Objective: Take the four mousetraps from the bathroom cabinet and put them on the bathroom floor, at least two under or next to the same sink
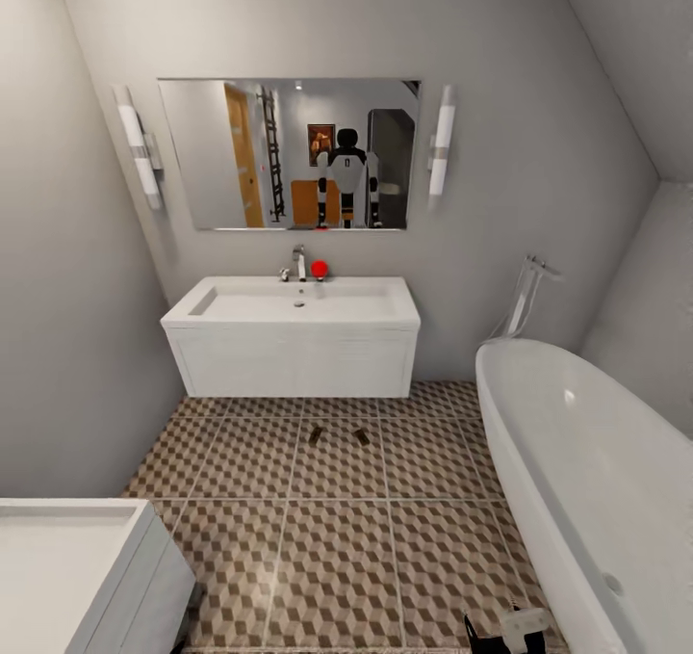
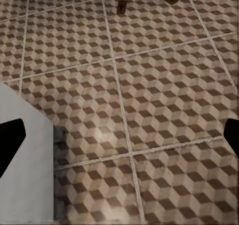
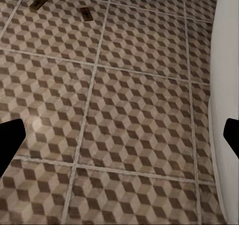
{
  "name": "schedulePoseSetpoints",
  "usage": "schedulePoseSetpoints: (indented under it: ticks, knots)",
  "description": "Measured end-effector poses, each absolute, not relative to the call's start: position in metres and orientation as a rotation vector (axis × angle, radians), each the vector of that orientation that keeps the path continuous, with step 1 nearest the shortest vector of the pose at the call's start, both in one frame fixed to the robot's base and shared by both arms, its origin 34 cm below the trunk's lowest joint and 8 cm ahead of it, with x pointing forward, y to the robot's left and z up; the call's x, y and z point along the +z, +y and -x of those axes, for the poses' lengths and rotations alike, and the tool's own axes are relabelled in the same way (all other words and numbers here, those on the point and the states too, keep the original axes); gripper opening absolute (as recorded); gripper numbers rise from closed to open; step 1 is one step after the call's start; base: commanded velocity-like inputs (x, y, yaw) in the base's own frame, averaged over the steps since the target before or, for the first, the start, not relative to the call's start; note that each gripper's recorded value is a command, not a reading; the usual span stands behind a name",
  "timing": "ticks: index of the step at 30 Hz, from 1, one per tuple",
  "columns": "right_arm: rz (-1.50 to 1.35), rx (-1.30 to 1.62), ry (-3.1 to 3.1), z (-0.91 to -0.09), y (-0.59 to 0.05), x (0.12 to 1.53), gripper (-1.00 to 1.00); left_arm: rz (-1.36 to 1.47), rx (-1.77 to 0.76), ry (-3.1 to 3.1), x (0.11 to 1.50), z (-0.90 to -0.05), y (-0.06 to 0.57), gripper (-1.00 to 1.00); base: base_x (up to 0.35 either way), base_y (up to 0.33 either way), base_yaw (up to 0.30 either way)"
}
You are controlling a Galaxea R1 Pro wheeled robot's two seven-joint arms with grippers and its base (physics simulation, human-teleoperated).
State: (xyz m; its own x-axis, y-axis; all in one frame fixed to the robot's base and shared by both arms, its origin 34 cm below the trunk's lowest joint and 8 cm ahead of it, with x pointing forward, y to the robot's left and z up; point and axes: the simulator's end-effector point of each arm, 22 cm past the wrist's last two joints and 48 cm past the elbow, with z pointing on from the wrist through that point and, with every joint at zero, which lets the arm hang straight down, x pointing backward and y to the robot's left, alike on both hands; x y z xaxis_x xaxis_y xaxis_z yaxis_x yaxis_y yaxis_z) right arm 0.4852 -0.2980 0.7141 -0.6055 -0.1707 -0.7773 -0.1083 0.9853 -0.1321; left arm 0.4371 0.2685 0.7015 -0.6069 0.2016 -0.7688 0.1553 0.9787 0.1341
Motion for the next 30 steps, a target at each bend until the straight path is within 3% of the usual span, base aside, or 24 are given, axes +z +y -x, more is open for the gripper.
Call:
schedulePoseSetpoints:
  ticks: [30]
  knots:
    - [0.194, -0.089, 2.226, -0.4852, -0.298, 0.7141, 1.0, -0.249, 0.066, 2.237, 0.7007, -0.4348, 0.2685, 1.0, -0.332, 0.0, 0.0]
